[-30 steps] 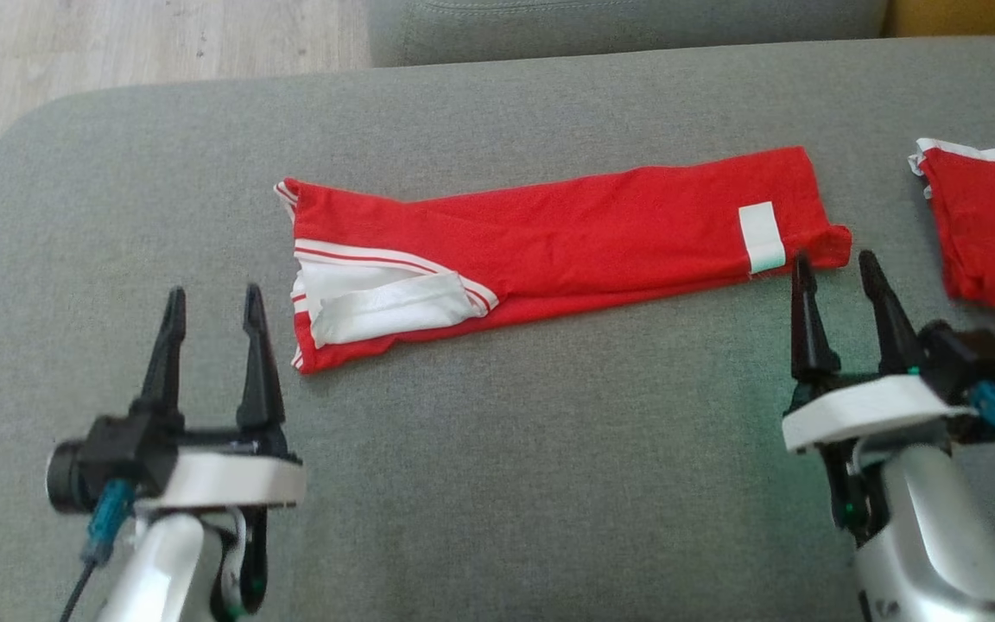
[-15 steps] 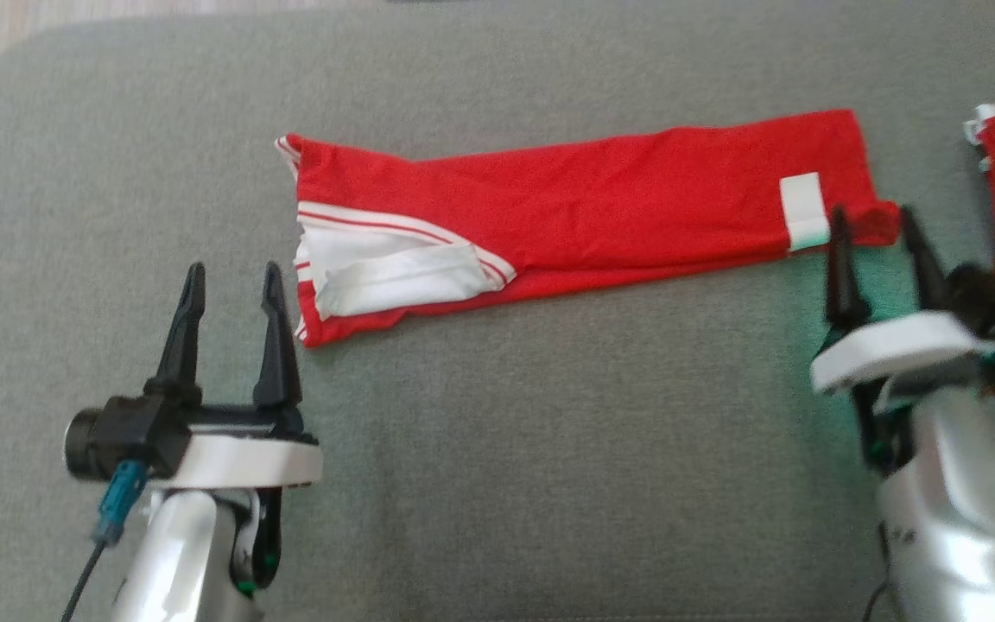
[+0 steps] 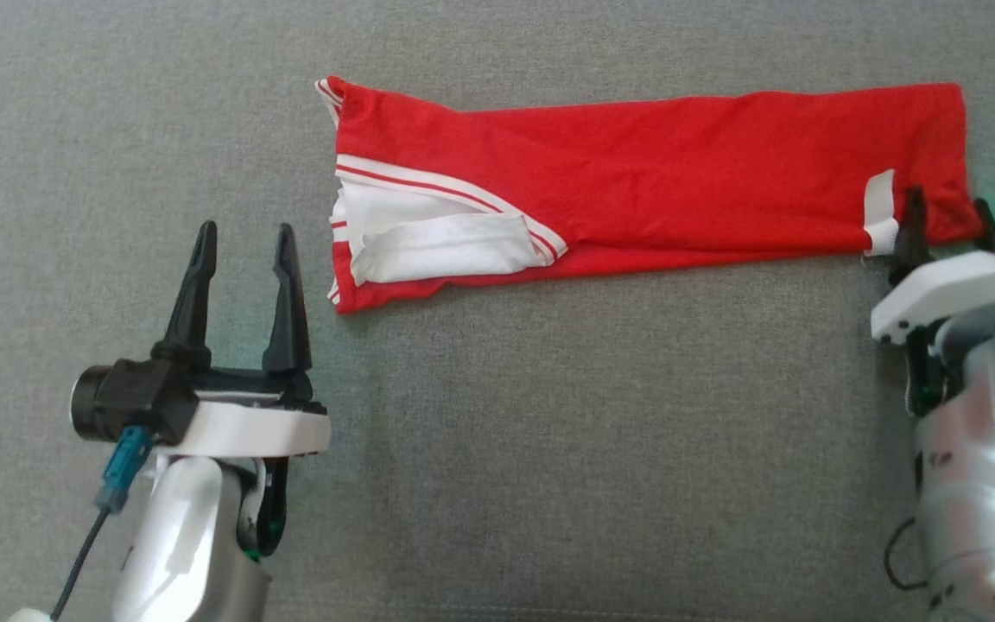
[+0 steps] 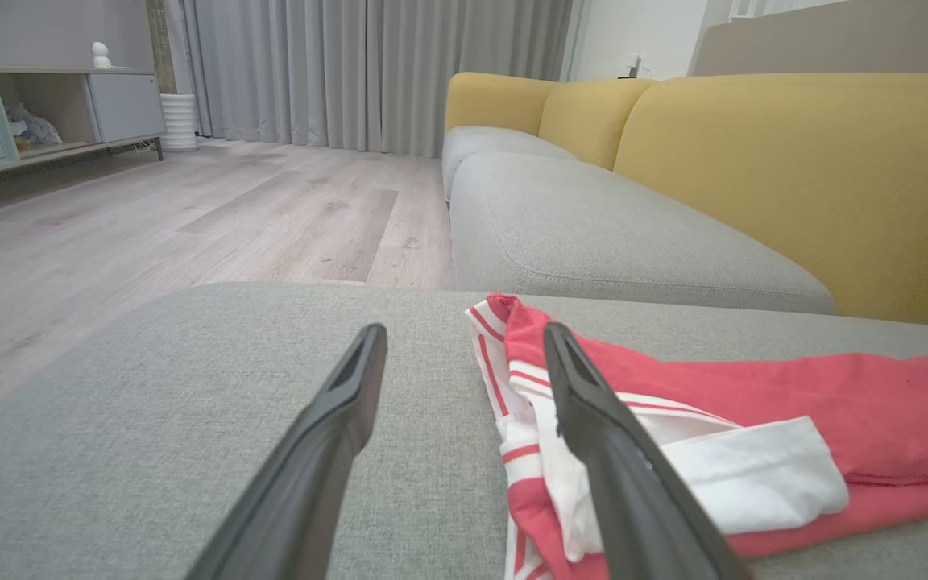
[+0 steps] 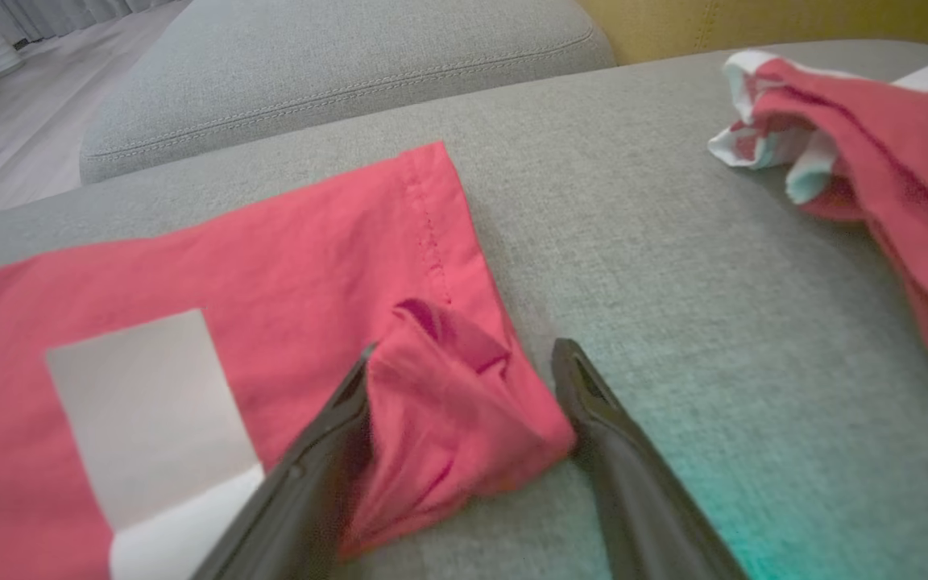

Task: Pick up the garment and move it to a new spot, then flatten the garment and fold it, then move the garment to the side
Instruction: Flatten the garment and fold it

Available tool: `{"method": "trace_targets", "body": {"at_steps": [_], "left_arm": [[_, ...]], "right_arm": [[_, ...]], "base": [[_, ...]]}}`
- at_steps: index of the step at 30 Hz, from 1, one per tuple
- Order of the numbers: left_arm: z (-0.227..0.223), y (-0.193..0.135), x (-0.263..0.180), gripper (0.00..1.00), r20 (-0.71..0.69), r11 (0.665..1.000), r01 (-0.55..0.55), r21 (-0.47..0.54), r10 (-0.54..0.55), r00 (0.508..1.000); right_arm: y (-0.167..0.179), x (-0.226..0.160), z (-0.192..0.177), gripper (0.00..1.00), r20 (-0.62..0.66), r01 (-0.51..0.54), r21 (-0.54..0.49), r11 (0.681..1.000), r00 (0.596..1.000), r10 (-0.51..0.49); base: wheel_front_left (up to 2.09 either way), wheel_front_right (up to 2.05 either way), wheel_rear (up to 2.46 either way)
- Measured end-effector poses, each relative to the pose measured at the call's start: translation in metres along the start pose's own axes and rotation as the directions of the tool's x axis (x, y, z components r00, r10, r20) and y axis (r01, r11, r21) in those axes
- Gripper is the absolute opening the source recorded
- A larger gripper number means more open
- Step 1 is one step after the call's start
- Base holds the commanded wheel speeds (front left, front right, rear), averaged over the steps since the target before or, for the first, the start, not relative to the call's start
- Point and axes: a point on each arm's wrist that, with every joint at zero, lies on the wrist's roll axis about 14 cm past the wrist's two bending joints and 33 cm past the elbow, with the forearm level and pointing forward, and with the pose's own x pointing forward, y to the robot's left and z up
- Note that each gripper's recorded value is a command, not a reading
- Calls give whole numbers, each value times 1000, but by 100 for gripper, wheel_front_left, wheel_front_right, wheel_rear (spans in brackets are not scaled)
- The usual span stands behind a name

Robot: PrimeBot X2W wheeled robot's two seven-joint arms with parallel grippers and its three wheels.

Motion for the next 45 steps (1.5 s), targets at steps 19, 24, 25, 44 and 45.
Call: {"method": "trace_targets", "body": {"at_steps": [19,24,25,44,45], "left_arm": [[25,-14,4,100,67,999,40,7,-40,997],[38,-19,-2,100,100,999,50,4,-50,994],[38,-20,-7,100,99,999,51,3,-51,994],[61,-1,-53,100,152,1000,-13,0,12,988],[60,1,-54,100,151,1000,-19,-2,19,988]], "right_arm": [[-84,-38,42,0,134,218,-37,975,968,-212],[-104,-56,63,0,188,266,-42,963,949,-254],[-100,-59,71,0,212,258,-34,965,946,-246],[134,-76,115,0,302,-379,-131,916,865,401],[145,-78,113,0,292,-406,-144,902,854,431]], "base": [[0,0,0],[0,0,0],[0,0,0],[0,0,0],[0,0,0]]}}
